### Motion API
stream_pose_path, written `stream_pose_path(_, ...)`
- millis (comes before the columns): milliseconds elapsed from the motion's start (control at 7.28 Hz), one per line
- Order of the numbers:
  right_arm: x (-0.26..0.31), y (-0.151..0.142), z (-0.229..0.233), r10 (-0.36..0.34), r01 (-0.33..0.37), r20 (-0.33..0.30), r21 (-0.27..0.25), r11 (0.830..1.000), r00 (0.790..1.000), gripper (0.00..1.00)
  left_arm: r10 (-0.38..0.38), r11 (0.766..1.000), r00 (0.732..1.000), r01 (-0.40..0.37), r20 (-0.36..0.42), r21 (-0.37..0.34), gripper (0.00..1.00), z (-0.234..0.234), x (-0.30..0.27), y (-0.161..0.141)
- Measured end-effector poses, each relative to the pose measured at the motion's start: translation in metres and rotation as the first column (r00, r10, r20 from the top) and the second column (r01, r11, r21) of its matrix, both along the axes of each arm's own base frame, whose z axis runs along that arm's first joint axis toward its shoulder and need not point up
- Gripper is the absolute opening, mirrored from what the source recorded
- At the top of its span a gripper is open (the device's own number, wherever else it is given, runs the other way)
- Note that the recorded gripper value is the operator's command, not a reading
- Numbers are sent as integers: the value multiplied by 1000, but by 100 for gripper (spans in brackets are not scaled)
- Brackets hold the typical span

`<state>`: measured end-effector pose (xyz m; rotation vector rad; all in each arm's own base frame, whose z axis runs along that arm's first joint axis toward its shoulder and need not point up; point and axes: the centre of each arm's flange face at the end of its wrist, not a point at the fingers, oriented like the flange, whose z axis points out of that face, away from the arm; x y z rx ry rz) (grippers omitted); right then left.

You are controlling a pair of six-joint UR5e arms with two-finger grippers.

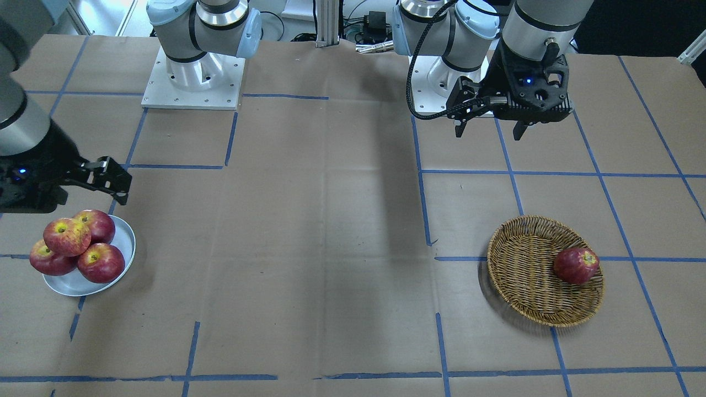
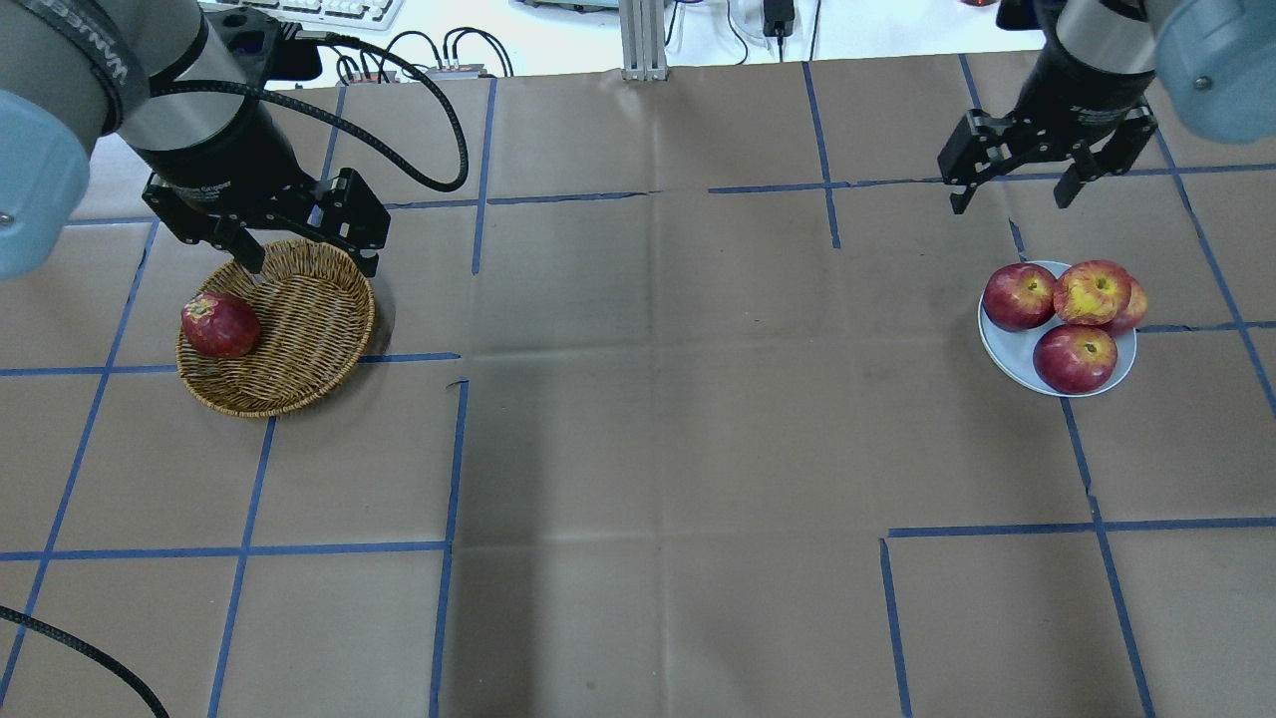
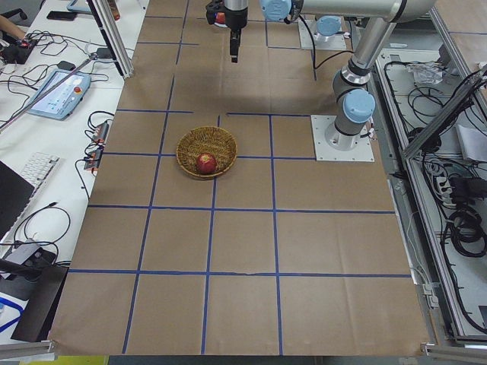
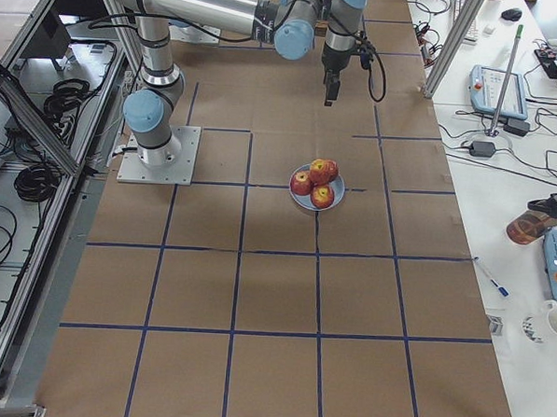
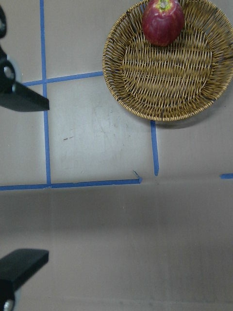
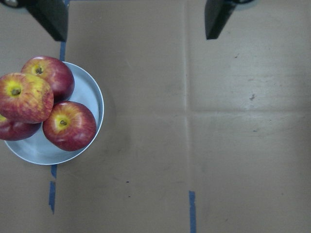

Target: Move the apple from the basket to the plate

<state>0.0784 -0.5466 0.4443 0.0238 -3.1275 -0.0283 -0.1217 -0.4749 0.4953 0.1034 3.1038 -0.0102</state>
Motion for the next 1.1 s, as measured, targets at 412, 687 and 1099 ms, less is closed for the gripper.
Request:
stream_pose_path(412, 34, 24, 21, 20, -20, -4, -26, 999, 1000, 100, 0, 1000, 1000, 0, 0, 0, 99, 0, 0, 0)
stream_pose_path(687, 35, 26, 25, 14, -14, -6, -34, 999, 1000, 100, 1, 1000, 1000, -1, 0, 0, 99, 0, 1, -1)
stream_pose_path(1099, 36, 25, 25, 12, -12, -2, -32, 999, 1000, 100, 2, 1000, 1000, -2, 0, -1, 99, 0, 1, 0)
